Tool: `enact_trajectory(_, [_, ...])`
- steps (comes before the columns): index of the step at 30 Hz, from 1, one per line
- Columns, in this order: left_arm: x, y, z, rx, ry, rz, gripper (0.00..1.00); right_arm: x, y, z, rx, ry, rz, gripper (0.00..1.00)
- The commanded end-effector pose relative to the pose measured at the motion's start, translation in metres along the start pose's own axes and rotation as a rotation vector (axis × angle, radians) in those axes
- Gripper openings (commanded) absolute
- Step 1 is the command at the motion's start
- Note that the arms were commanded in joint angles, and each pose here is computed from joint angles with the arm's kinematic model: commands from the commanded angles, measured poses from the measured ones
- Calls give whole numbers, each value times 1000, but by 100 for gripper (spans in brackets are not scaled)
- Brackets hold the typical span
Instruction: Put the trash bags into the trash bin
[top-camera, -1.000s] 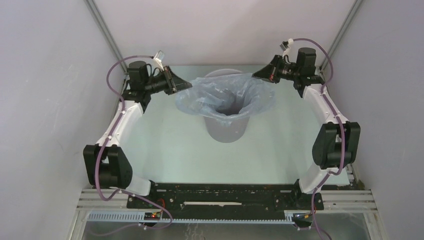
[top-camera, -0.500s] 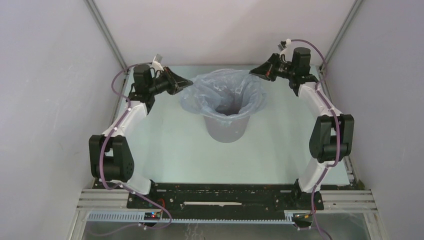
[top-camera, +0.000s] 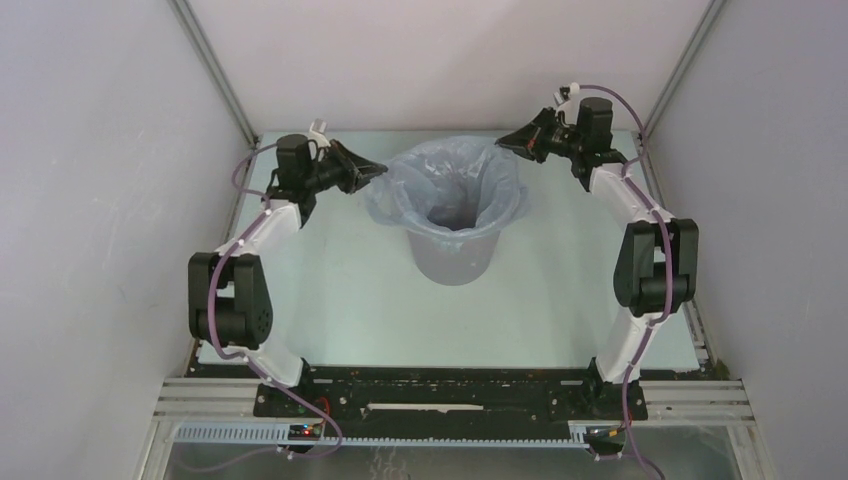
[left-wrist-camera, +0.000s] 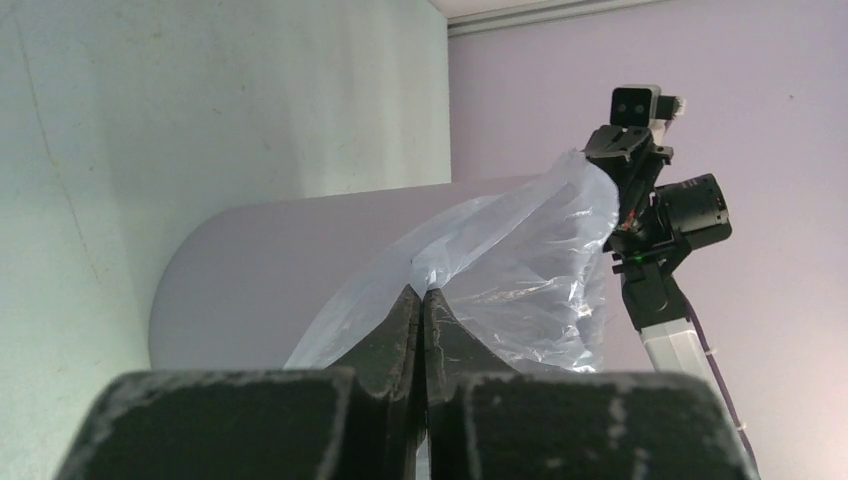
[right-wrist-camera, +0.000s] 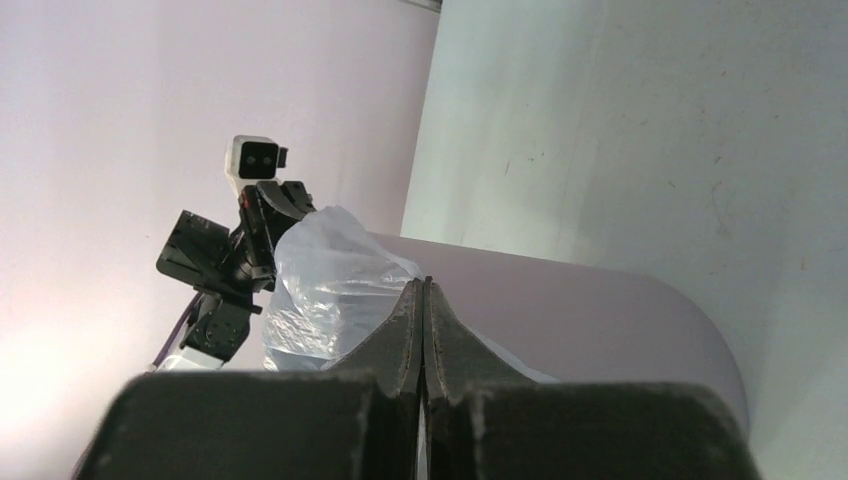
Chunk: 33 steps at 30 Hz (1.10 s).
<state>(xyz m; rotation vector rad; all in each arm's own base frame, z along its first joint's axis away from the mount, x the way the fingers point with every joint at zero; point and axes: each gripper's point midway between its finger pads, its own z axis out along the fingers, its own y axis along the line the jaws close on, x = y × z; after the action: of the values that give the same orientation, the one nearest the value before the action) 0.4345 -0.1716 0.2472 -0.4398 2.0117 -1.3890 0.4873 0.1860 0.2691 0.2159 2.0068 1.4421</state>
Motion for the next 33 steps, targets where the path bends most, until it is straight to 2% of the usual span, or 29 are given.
enact_trajectory(1, [-8, 3, 4, -29, -13, -35, 4, -14, 10, 4, -5, -36, -21, 0])
enact_trajectory(7, [17, 31, -2, -117, 80, -48, 5, 14, -9, 1, 57, 68, 84, 4])
enact_trajectory(12, [30, 32, -20, -181, 117, 11, 18, 24, -7, -31, 186, 124, 144, 33])
enact_trajectory(14, [29, 29, -27, -207, 113, 39, 27, 21, -9, -49, 259, 137, 128, 46])
enact_trajectory(16, [25, 24, -35, -241, 91, 76, 43, 19, -7, -71, 336, 151, 110, 54])
enact_trajectory(19, [20, 15, -52, -299, 49, 129, 66, 10, -6, -109, 427, 107, 60, 65])
enact_trajectory(24, [14, 6, -81, -383, -31, 170, 93, 19, -5, -148, 504, 48, 23, 77])
enact_trajectory(25, [16, 8, -85, -403, -39, 168, 96, 26, -9, -151, 515, 52, 18, 78])
enact_trajectory(31, [39, 30, -99, -455, -18, 120, 99, 67, -29, -132, 423, 141, 100, 78])
enact_trajectory(33, [49, 37, -100, -450, 1, 103, 93, 75, -35, -120, 392, 156, 134, 76])
